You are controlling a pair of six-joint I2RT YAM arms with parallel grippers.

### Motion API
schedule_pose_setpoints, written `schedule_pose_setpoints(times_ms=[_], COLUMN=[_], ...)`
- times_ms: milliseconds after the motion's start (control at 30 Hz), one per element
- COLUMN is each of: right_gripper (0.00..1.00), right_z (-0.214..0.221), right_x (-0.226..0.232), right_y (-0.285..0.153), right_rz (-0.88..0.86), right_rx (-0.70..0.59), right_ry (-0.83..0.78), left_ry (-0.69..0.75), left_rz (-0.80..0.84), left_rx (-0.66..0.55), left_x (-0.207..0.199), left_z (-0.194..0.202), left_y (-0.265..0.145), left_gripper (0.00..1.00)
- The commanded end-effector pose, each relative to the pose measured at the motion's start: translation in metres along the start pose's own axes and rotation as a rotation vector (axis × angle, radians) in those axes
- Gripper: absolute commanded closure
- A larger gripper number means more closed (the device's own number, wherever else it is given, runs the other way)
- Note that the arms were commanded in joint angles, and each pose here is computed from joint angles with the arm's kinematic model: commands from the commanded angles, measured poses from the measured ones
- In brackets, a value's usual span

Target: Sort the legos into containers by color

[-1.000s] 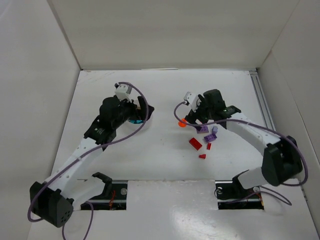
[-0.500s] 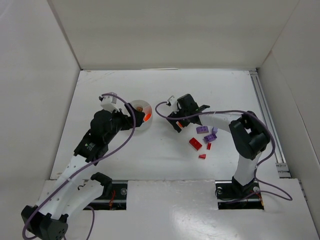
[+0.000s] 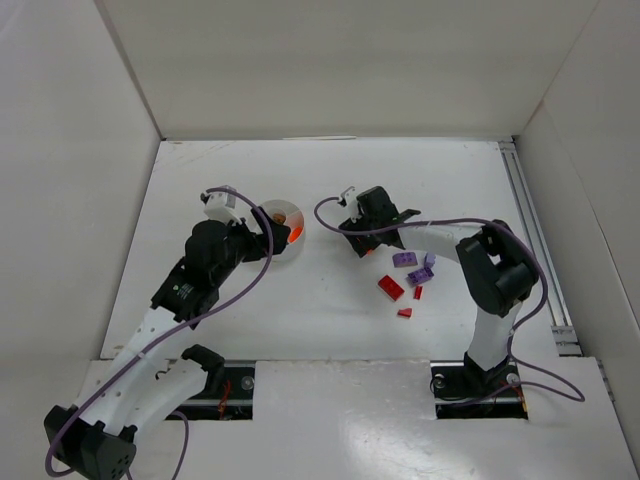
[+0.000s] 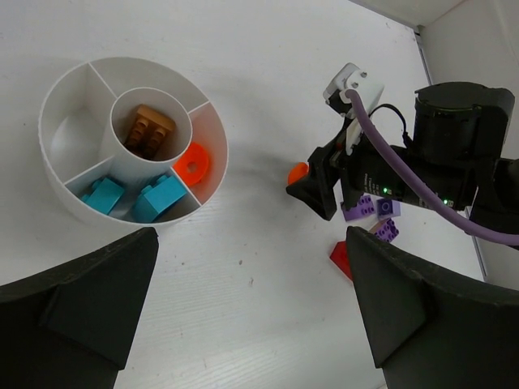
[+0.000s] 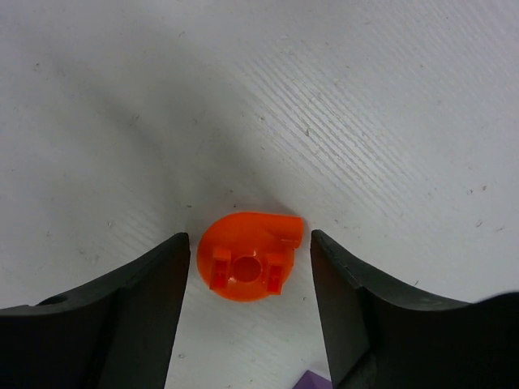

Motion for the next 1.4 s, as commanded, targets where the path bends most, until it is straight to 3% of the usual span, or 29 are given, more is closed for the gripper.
schedule_pose_setpoints(times_ms=[0,100,233,400,800,1033,1167,1367], right_gripper=[0.35,0.45,0.48,0.62,0.62,0.63,0.63,0.62], right_z=[-0.001,-0.002,-0.001,-0.007,-0.052,-0.119,-0.15,-0.172], right_x=[-0.003,-0.007,-0.007,-0.007,-0.003,0.017,0.043,0.052], right_y=[0.003,-0.001,-0.002,-0.004,-0.041,-0.068,-0.079,-0.068], right_rz=[0.02,0.03,-0.001,-0.043,-0.09,-0.206,-0.351,-0.397], right_rx=[-0.014,-0.021,-0.033,-0.081,-0.275,-0.59,-0.837,-0.981], right_ry=[0.014,0.021,0.028,0.011,-0.184,-0.493,-0.635,-0.703], left_ry=[-0.009,-0.019,-0.019,-0.029,-0.049,-0.093,-0.112,-0.123], left_rz=[0.022,0.022,-0.009,-0.007,-0.013,-0.041,-0.057,-0.048], left_rx=[-0.041,-0.041,-0.063,-0.077,-0.098,-0.161,-0.187,-0.194], left_x=[-0.005,-0.005,-0.005,-0.007,-0.007,-0.005,-0.001,0.001], left_z=[-0.005,-0.005,-0.01,-0.013,-0.015,-0.021,-0.022,-0.02], left_y=[0.0,0.0,-0.002,-0.005,-0.012,-0.02,-0.026,-0.03], left_gripper=[0.0,0.0,0.0,0.0,0.0,0.0,0.0,0.0])
Point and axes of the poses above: each gripper's point midway between its finger pads, its own y axis out along the fingers, its own x axis along the line the jaws close on, z = x × y, the point moved 8 cm from there along -y, back along the fingers, and after that the axes turned 12 degrees about -y, right-handed, at the moved point
